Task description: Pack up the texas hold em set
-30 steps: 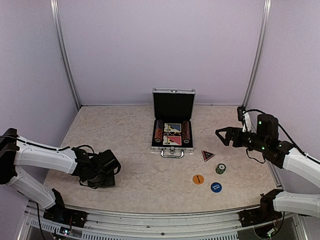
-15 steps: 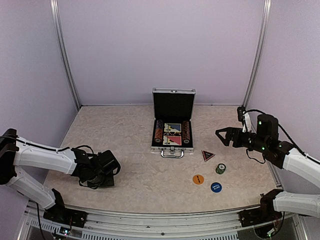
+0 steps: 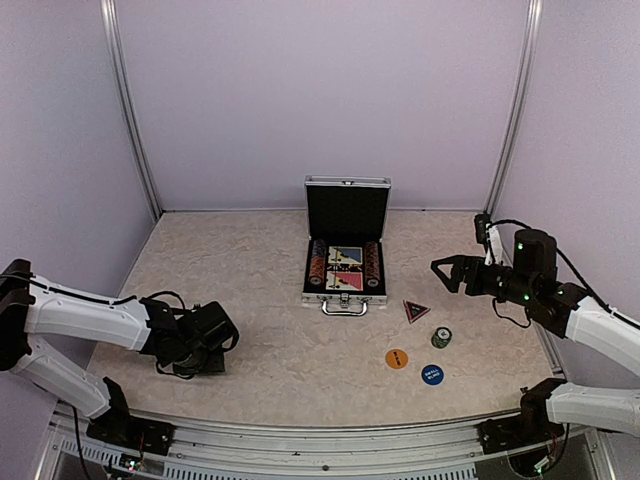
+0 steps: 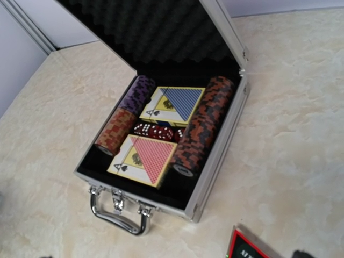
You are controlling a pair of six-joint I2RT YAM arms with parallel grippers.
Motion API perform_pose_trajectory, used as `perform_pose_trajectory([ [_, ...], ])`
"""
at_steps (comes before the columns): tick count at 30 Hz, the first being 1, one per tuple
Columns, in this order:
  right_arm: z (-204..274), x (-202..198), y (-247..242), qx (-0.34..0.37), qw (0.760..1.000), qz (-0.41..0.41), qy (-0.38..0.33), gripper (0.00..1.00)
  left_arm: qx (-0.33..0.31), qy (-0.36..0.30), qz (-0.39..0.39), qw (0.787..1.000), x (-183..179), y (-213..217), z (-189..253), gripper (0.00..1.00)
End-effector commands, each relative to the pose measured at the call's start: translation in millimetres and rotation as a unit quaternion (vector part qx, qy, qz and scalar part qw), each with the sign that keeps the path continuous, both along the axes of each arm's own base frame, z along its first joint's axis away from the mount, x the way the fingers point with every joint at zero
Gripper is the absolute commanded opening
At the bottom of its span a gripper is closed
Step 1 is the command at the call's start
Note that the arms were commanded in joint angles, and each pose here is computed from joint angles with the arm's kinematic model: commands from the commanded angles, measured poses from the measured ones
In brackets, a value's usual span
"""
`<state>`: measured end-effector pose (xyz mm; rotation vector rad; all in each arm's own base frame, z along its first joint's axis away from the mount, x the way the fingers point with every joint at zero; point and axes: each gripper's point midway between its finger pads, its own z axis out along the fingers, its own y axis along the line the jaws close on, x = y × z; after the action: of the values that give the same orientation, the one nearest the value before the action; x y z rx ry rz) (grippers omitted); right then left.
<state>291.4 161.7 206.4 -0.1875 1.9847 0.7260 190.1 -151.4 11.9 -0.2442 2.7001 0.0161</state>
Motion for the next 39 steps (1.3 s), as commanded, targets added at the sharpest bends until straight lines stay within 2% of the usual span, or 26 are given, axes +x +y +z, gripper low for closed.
perform_pose_trajectory([
  [1,2,-2,0,-0.002,1.0,0.0,-0.007,0.96,-0.002,0.041,-0.002,0.999,-18,5,-15,0.48],
  [12,3,-2,0,-0.001,1.0,0.0,-0.008,0.96,-0.002,0.042,-0.002,0.999,-19,5,-14,0.43],
  [26,3,-2,0,-0.001,1.0,0.001,-0.008,0.96,-0.015,0.035,-0.008,0.999,-15,-3,-7,0.29],
  [29,3,-2,0,-0.002,1.0,0.001,-0.007,0.96,-0.017,0.033,-0.009,0.999,-14,-4,-6,0.22],
  [31,3,-2,0,-0.002,1.0,0.001,-0.007,0.96,-0.019,0.032,-0.009,0.999,-13,-5,-5,0.14],
  [33,3,-2,0,-0.001,1.0,0.001,-0.008,0.96,-0.02,0.03,-0.01,0.999,-12,-7,-4,0.02],
  [34,3,-2,0,-0.002,1.0,0.001,-0.006,0.96,-0.02,0.029,-0.011,0.999,-11,-7,-3,0.0],
  [39,3,-1,1,-0.002,1.0,0.002,-0.006,0.96,-0.015,0.022,-0.018,0.999,-7,-11,3,0.0],
])
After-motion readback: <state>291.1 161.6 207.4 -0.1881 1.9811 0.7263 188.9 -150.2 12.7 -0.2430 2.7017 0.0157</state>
